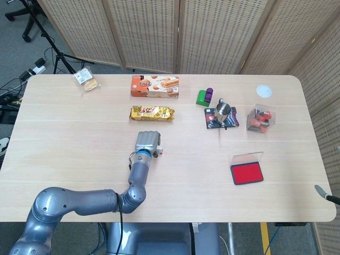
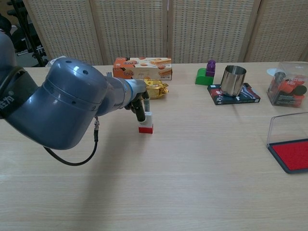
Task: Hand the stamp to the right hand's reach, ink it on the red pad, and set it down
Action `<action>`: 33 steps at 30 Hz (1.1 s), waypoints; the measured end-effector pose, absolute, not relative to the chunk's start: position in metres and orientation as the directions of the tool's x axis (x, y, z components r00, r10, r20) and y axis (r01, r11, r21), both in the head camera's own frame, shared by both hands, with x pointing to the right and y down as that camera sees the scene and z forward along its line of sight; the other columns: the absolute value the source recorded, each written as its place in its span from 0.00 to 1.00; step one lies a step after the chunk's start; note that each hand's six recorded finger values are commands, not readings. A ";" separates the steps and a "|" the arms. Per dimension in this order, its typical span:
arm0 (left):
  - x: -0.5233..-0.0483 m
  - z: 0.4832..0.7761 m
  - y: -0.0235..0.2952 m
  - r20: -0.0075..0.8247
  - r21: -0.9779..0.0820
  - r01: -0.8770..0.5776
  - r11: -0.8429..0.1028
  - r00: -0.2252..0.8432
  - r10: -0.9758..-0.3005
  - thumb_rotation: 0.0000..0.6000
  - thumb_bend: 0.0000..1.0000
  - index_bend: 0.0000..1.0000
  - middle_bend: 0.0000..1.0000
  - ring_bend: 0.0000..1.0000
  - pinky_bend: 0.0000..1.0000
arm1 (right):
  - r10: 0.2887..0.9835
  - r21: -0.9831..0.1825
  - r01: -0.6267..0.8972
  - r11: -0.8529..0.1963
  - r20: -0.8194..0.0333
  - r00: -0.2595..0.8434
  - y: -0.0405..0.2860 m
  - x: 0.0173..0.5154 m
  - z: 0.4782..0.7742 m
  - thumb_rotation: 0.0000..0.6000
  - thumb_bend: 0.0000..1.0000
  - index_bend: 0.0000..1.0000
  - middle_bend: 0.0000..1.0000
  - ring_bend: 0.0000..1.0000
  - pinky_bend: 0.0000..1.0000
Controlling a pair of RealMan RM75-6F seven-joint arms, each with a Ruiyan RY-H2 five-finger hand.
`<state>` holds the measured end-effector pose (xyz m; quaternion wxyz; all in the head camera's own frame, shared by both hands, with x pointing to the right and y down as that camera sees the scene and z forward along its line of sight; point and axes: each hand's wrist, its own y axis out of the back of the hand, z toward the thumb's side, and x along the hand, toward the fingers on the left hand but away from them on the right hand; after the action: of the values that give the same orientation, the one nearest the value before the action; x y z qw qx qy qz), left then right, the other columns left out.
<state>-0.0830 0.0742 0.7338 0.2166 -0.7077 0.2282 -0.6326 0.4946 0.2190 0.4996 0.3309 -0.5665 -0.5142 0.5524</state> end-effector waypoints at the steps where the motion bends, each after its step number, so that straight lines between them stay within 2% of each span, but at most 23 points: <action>1: -0.083 0.733 0.074 0.795 -0.596 -0.049 -0.801 0.099 -0.598 1.00 0.26 0.44 0.99 1.00 0.99 | 0.948 -0.943 0.218 -0.251 -0.285 -0.139 0.219 0.495 0.499 1.00 0.00 0.00 0.00 0.00 0.00; 8: -0.083 0.722 0.073 0.796 -0.590 -0.047 -0.806 0.131 -0.591 1.00 0.16 0.33 0.97 1.00 0.99 | 0.950 -0.944 0.220 -0.248 -0.281 -0.136 0.219 0.495 0.498 1.00 0.00 0.00 0.00 0.00 0.00; 11: -0.088 0.711 0.066 0.785 -0.604 -0.030 -0.796 0.149 -0.602 1.00 0.09 0.23 0.87 0.96 0.97 | 0.951 -0.944 0.218 -0.249 -0.281 -0.131 0.220 0.494 0.498 1.00 0.00 0.00 0.00 0.00 0.00; 14: -0.098 0.694 0.056 0.764 -0.630 -0.010 -0.776 0.167 -0.623 1.00 0.06 0.09 0.62 0.76 0.82 | 0.951 -0.944 0.215 -0.249 -0.281 -0.129 0.220 0.493 0.498 1.00 0.00 0.00 0.00 0.00 0.00; 16: -0.111 0.680 0.045 0.745 -0.654 0.002 -0.757 0.173 -0.644 1.00 0.06 0.02 0.36 0.54 0.68 | 0.951 -0.945 0.213 -0.250 -0.281 -0.128 0.221 0.492 0.498 1.00 0.00 0.00 0.00 0.00 0.00; 17: -0.117 0.674 0.040 0.737 -0.663 0.005 -0.748 0.174 -0.653 1.00 0.05 0.00 0.19 0.40 0.56 | 0.951 -0.945 0.210 -0.251 -0.281 -0.126 0.221 0.492 0.498 1.00 0.00 0.00 0.00 0.00 0.00; 18: -0.124 0.667 0.035 0.729 -0.673 0.008 -0.739 0.175 -0.662 1.00 0.05 0.00 0.07 0.27 0.44 | 0.951 -0.945 0.208 -0.252 -0.281 -0.125 0.221 0.491 0.498 1.00 0.00 0.00 0.00 0.00 0.00; 19: -0.135 0.659 0.028 0.716 -0.688 0.011 -0.725 0.173 -0.677 1.00 0.05 0.00 0.01 0.15 0.33 | 0.952 -0.945 0.206 -0.253 -0.281 -0.124 0.221 0.490 0.498 1.00 0.00 0.00 0.00 0.00 0.00; 21: -0.154 0.645 0.017 0.692 -0.714 0.013 -0.700 0.170 -0.702 1.00 0.04 0.00 0.00 0.03 0.18 | 0.952 -0.947 0.197 -0.254 -0.281 -0.121 0.222 0.488 0.499 1.00 0.00 0.00 0.00 0.00 0.00; 24: -0.185 0.623 -0.002 0.631 -0.770 0.012 -0.638 0.165 -0.758 1.00 0.04 0.00 0.00 0.00 0.05 | 0.953 -0.949 0.179 -0.260 -0.282 -0.114 0.223 0.484 0.501 1.00 0.00 0.00 0.00 0.00 0.00; 27: -0.208 0.609 -0.009 0.563 -0.821 0.002 -0.571 0.175 -0.808 1.00 0.03 0.00 0.00 0.00 0.00 | 0.952 -0.950 0.158 -0.270 -0.288 -0.103 0.223 0.479 0.505 1.00 0.00 0.00 0.00 0.00 0.00; 33: -0.286 0.588 0.001 0.442 -0.888 -0.069 -0.455 0.144 -0.885 1.00 0.03 0.00 0.00 0.00 0.00 | 0.953 -0.951 0.124 -0.283 -0.294 -0.076 0.213 0.470 0.511 1.00 0.00 0.00 0.00 0.00 0.00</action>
<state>-0.2865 0.0009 0.5881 0.3748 -0.6569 0.3633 -0.5441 0.4696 0.2132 0.5109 0.3688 -0.5708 -0.4717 0.5619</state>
